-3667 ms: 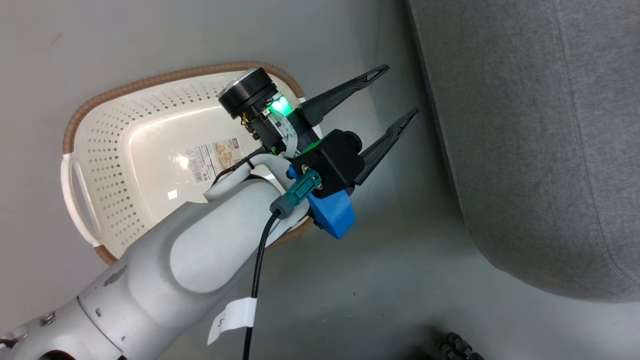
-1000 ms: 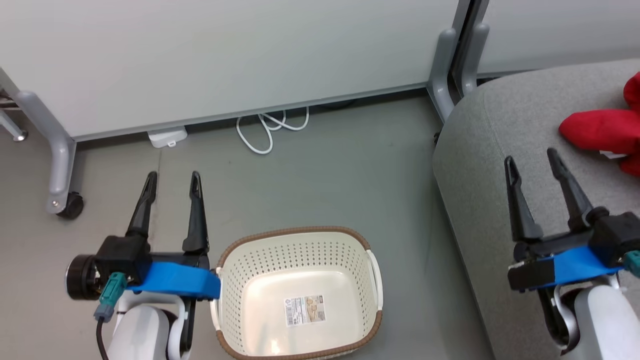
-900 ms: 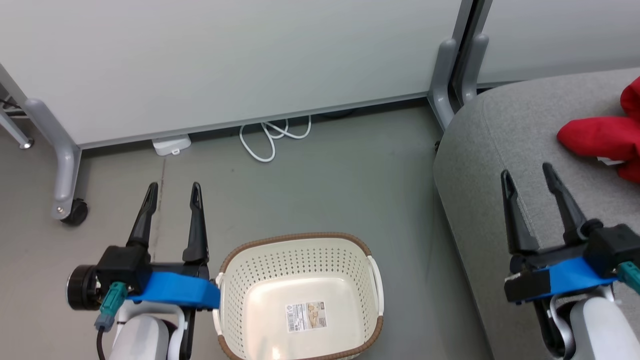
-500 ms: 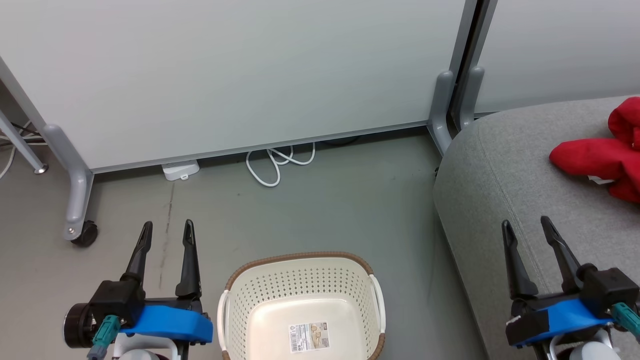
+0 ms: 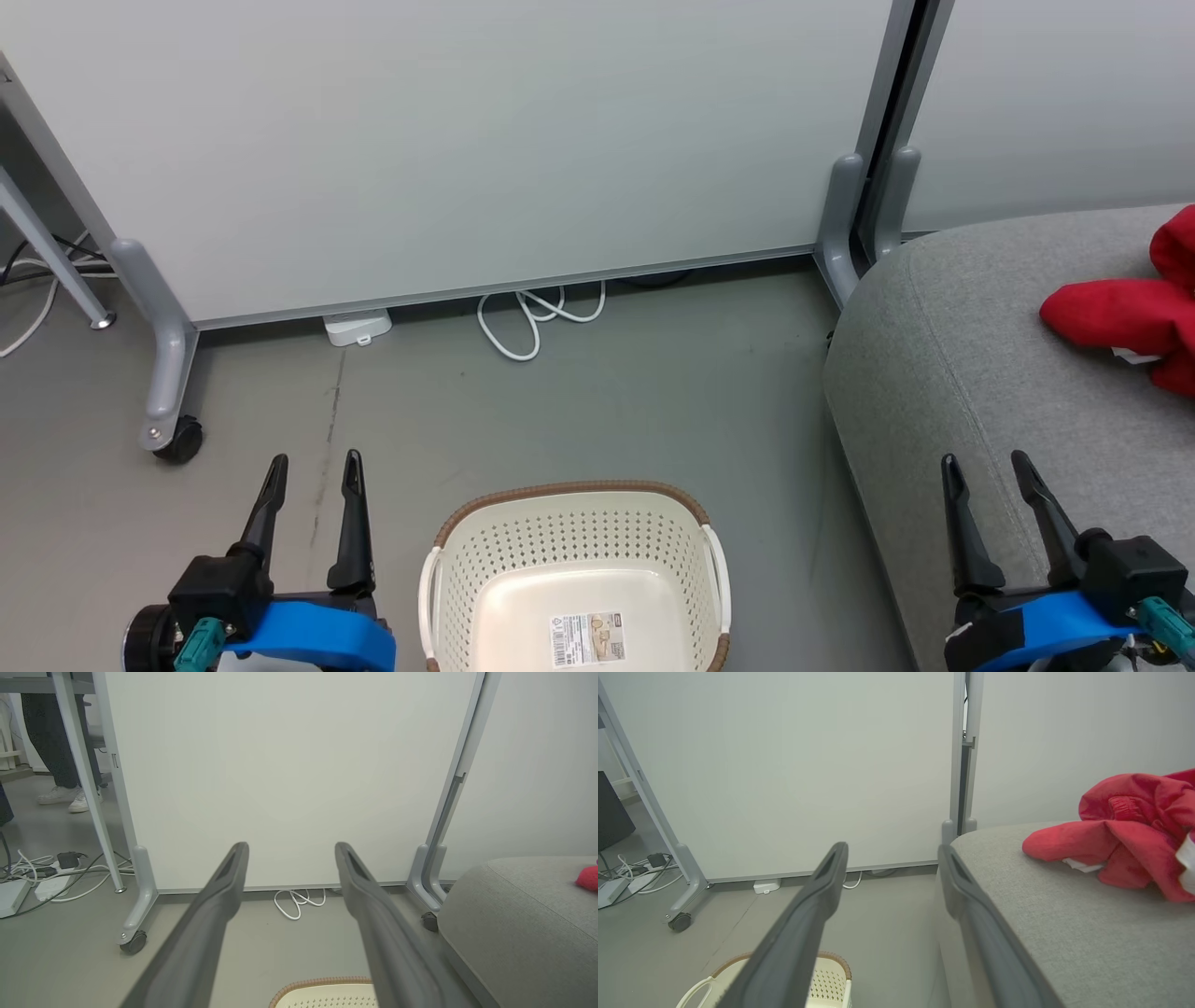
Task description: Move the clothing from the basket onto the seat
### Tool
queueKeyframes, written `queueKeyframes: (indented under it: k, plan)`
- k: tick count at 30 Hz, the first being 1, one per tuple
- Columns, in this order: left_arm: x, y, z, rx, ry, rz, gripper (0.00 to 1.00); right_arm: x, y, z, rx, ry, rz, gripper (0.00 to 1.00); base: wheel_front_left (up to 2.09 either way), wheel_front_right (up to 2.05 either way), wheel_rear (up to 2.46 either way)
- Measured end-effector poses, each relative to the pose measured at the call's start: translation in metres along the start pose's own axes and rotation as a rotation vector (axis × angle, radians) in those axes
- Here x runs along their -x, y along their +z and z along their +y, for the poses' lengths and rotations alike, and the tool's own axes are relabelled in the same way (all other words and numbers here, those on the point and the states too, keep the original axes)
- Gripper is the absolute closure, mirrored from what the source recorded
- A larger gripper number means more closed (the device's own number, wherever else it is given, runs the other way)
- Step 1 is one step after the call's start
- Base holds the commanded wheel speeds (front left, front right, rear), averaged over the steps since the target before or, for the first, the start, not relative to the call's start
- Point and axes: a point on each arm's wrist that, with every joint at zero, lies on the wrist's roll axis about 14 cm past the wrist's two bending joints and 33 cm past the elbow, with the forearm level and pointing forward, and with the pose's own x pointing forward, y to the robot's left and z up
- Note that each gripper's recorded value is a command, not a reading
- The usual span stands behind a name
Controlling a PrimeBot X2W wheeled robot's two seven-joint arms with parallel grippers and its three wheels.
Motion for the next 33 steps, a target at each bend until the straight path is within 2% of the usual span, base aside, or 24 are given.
queueKeyframes:
  k: [11, 12, 17, 33]
  plan:
    - [0.003, -0.008, 0.004, 0.005, 0.012, 0.025, 0.00, 0.001, -0.006, 0.005, -0.013, 0.005, 0.018, 0.00, 0.00, 0.00, 0.00]
    - [0.005, -0.012, 0.004, 0.007, 0.014, 0.039, 1.00, 0.002, -0.010, 0.004, -0.014, 0.003, 0.028, 1.00, 0.00, 0.00, 0.00]
    - [0.019, -0.037, 0.006, 0.025, 0.029, 0.123, 1.00, 0.011, -0.030, 0.002, -0.034, -0.013, 0.098, 1.00, 0.00, 0.00, 0.00]
    - [0.017, -0.038, 0.019, 0.308, 0.120, 0.137, 1.00, 0.012, -0.033, -0.009, -0.320, -0.099, 0.121, 1.00, 0.00, 0.00, 0.00]
